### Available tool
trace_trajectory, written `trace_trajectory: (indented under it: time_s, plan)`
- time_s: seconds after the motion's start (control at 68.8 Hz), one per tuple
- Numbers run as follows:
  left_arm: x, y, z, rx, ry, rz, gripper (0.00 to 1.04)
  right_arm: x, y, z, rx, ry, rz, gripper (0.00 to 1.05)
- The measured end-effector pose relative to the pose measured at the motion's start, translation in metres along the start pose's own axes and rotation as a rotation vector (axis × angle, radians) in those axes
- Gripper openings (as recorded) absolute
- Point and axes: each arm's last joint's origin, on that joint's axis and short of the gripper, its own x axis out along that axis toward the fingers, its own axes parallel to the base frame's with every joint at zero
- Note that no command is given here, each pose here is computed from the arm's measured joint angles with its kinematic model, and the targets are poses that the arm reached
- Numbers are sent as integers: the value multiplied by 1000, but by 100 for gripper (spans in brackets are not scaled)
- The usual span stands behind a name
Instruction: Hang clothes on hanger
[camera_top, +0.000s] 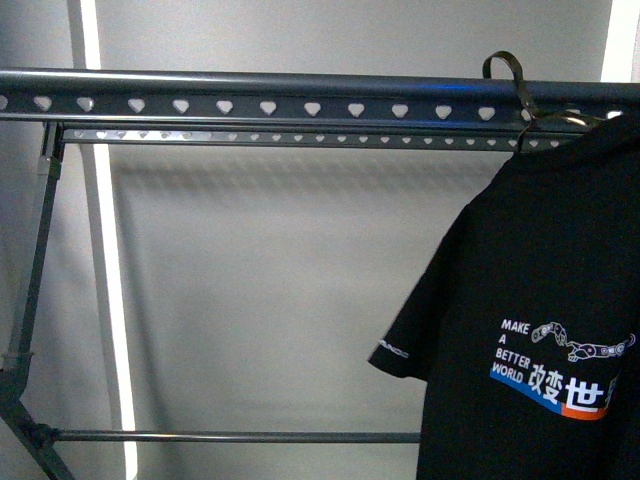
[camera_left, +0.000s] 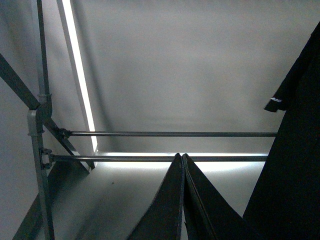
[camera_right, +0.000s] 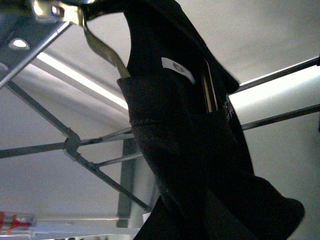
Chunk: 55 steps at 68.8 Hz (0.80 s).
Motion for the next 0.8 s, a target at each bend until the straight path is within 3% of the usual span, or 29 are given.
trace_trajectory:
  time_s: [0.16,0.378,0.567,0.799]
  plan:
    - [-10,0,-7,0,2,0,4,13,-3,12,76,-20,-4,3]
    - [-23,0,-15,0,1,0,4,22,-1,-4,101,-29,33,3]
    - [-30,0,-21,-1,-15,0,4,0,8,-28,133,-28,123,3]
    - [-37,0,-19,-2,-26,1,4,-34,18,-27,195,-46,230,3]
